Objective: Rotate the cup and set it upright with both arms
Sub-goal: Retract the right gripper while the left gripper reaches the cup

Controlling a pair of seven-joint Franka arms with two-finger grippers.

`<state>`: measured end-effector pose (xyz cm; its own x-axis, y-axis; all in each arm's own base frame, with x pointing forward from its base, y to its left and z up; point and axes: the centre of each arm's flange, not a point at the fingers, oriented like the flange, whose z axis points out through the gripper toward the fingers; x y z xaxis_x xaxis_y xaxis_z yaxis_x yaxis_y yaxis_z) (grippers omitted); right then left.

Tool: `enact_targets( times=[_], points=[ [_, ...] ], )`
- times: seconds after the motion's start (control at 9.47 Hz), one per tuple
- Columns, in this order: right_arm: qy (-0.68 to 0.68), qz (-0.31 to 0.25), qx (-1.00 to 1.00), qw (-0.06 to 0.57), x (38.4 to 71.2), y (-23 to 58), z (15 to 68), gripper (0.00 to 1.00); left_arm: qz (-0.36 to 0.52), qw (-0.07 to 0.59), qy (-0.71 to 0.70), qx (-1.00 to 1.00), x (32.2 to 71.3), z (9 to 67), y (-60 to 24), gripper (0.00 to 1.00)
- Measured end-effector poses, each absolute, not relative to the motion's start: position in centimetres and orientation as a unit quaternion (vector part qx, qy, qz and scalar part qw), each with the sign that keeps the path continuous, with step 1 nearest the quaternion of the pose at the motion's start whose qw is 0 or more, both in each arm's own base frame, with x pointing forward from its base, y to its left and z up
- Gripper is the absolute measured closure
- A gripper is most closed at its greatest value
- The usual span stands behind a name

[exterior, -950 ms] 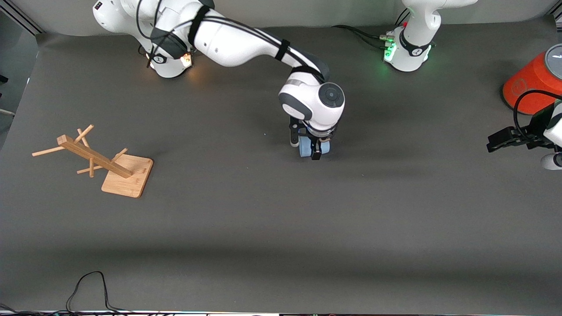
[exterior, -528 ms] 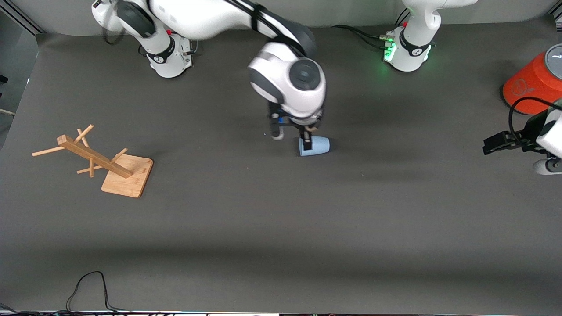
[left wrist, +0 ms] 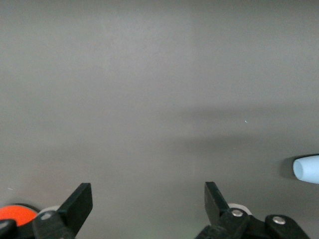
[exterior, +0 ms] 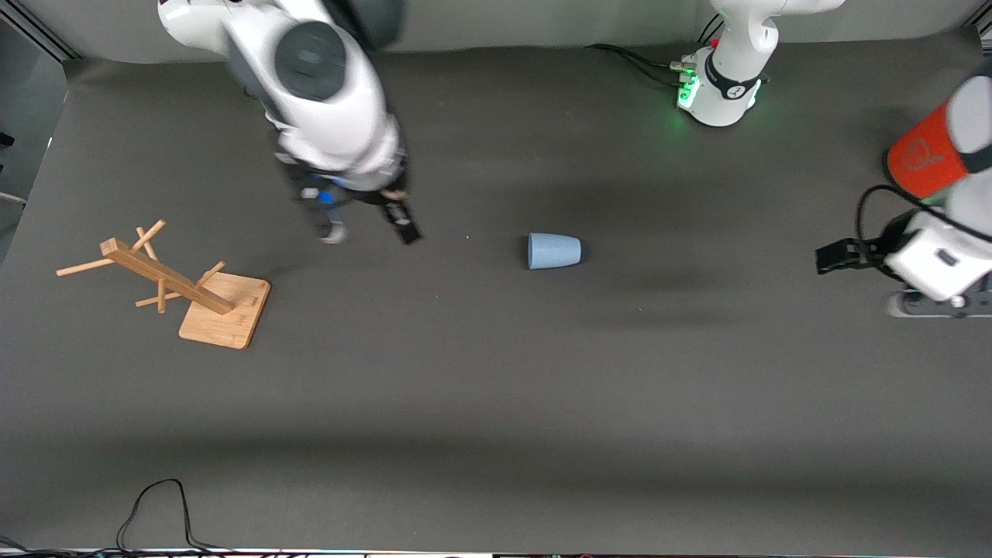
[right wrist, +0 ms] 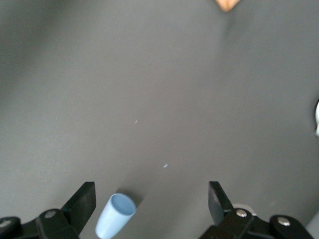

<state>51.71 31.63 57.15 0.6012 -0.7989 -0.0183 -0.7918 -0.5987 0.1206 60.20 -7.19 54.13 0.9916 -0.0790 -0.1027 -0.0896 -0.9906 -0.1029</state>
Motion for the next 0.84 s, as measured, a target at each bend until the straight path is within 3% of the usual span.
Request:
enact_targets(
  times=[0.32,0.84],
  points=[
    [-0.314,-0.021,0.948,0.039,51.7,19.7,61.6,0.00,0.062,0.095,0.042,-0.993,60.1,53.6,-21.2,0.00],
    [-0.142,-0.025,0.989,0.024,54.0,0.8,62.9,0.00,0.061,0.167,0.058,-0.982,57.0,42.2,-40.4,0.00]
  ],
)
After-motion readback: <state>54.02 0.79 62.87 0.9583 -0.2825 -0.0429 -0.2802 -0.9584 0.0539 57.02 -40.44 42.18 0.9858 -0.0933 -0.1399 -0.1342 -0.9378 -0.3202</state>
